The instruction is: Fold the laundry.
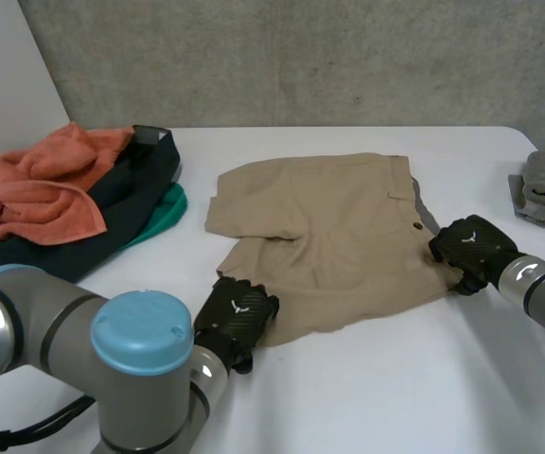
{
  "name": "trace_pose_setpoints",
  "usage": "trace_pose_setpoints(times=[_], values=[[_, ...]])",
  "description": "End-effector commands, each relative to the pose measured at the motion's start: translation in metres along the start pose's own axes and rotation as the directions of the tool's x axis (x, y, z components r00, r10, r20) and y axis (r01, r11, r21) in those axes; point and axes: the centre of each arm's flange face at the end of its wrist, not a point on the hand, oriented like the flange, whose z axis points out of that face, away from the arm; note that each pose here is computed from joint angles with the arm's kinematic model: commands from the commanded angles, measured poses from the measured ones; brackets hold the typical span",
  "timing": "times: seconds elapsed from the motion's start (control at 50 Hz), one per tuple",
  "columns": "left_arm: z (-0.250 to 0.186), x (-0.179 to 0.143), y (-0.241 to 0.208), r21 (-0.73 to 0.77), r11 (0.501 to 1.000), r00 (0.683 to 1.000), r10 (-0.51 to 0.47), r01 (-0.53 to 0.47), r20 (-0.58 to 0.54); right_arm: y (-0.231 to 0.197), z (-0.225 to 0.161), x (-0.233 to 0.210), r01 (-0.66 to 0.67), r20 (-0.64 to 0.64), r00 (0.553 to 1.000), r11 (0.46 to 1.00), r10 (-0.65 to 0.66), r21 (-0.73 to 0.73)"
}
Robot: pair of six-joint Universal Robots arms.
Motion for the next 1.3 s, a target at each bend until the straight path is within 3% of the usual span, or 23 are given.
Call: trace_pose_setpoints(times=[0.02, 0.2, 0.44, 0.82, 1.3], values=[[0.01, 0.0, -0.003, 0.017, 1.0, 1.0, 0.0, 0.0, 0.009, -0.002, 0.004, -0.005, 0.005, 0.013, 1.0, 1.0, -0.006, 0.007], [0.021, 0.001, -0.005, 0.08, 0.997, 0.999, 0.008, -0.011, 0.032, -0.007, 0.003, -0.011, 0.012, 0.024, 1.0, 1.0, -0.012, 0.013], [0.031, -0.002, 0.003, 0.053, 0.987, 0.987, 0.149, -0.152, 0.051, -0.005, -0.003, -0.017, 0.003, 0.032, 0.999, 1.0, -0.002, -0.022], [0.009, -0.009, 0.005, -0.003, 0.988, 0.988, 0.152, -0.152, 0.032, -0.012, -0.009, -0.014, 0.014, 0.016, 1.0, 1.0, -0.014, -0.009], [0.021, -0.013, 0.005, 0.006, 0.989, 0.988, 0.149, -0.149, 0.049, -0.011, -0.01, -0.017, 0.011, 0.027, 1.0, 1.0, -0.011, -0.011]])
